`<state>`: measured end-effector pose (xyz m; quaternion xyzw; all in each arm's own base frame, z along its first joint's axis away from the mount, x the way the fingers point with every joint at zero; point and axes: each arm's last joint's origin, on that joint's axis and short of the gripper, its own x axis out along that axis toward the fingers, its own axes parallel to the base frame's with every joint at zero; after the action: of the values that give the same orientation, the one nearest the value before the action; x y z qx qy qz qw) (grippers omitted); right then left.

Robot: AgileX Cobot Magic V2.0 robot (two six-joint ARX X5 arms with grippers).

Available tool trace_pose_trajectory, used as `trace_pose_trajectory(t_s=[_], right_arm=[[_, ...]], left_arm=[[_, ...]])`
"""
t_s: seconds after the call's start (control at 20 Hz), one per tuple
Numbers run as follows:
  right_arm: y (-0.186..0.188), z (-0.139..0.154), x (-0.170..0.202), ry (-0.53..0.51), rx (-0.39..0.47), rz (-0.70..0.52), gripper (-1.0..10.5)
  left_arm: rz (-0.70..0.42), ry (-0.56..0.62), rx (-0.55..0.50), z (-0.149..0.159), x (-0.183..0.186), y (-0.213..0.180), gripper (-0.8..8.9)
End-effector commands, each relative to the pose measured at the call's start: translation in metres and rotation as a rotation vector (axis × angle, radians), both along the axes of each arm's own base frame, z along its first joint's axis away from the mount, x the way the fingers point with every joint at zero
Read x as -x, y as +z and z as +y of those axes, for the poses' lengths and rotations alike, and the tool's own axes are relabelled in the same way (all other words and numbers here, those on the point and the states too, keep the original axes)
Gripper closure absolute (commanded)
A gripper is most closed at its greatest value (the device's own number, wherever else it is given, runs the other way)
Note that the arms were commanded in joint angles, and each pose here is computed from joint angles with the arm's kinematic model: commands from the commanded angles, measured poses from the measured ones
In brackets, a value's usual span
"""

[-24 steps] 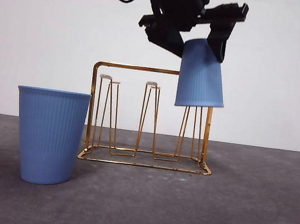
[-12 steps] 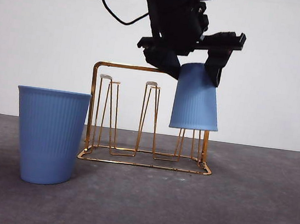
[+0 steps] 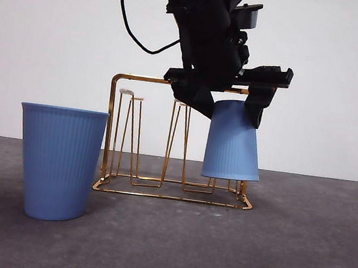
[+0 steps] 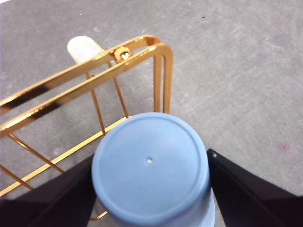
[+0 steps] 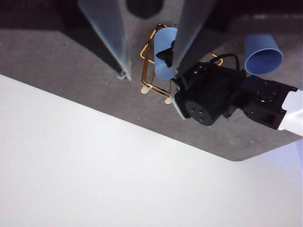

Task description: Pick up cup 1,put cup 1 in the cup rack,pick up cup 2,put cup 2 in the cup rack

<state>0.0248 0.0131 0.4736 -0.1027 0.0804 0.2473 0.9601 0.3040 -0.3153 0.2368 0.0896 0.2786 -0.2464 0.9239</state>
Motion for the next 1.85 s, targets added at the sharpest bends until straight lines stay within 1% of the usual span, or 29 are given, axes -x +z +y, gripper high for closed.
trace_pose_trajectory(t_s=[0.05,0.1,0.2,0.25,0.3,0.5,0.65,0.75,0.95,1.0,1.3,1.55,1.65,1.85], right_arm=[[0.0,0.0,0.0,0.001,0.001,-0.006,7.9],[0.0,0.0,0.0,0.001,0.004,-0.008,7.9],[0.0,0.0,0.0,0.001,0.004,-0.008,7.9],[0.0,0.0,0.0,0.001,0.004,-0.008,7.9],[0.0,0.0,0.0,0.001,0.004,-0.008,7.9],[0.0,0.0,0.0,0.002,0.006,-0.009,7.9],[0.0,0.0,0.0,0.002,0.006,-0.009,7.9],[0.0,0.0,0.0,0.002,0.007,-0.009,7.9],[0.0,0.0,0.0,0.003,0.009,-0.011,7.9],[0.0,0.0,0.0,0.003,0.01,-0.011,7.9],[0.0,0.0,0.0,0.007,0.029,-0.021,7.9],[0.0,0.0,0.0,0.007,0.03,-0.02,7.9],[0.0,0.0,0.0,0.008,0.03,-0.021,7.9],[0.0,0.0,0.0,0.008,0.03,-0.021,7.9]], left_arm=[[0.029,0.008,-0.018,-0.001,-0.002,-0.011,8.05],[0.032,0.009,-0.019,-0.001,-0.002,-0.011,7.55],[0.051,0.023,-0.014,0.0,-0.002,-0.013,5.27],[0.063,0.026,-0.013,0.0,-0.002,-0.013,4.49],[0.074,0.024,-0.016,0.001,-0.001,-0.014,4.32],[0.107,0.002,-0.004,0.001,0.0,-0.015,4.31],[0.13,0.003,-0.017,0.002,0.001,-0.016,4.25],[0.139,0.003,-0.025,0.002,0.002,-0.016,3.62],[0.152,0.006,-0.033,0.002,0.002,-0.01,3.61],[0.155,0.007,-0.032,0.002,0.002,-0.009,3.4],[0.258,-0.023,-0.047,0.005,0.007,-0.01,3.39],[0.319,-0.006,-0.073,0.009,0.011,-0.012,3.39],[0.334,0.002,-0.079,0.011,0.013,-0.01,3.39],[0.322,0.0,-0.054,0.013,0.017,0.002,3.39]])
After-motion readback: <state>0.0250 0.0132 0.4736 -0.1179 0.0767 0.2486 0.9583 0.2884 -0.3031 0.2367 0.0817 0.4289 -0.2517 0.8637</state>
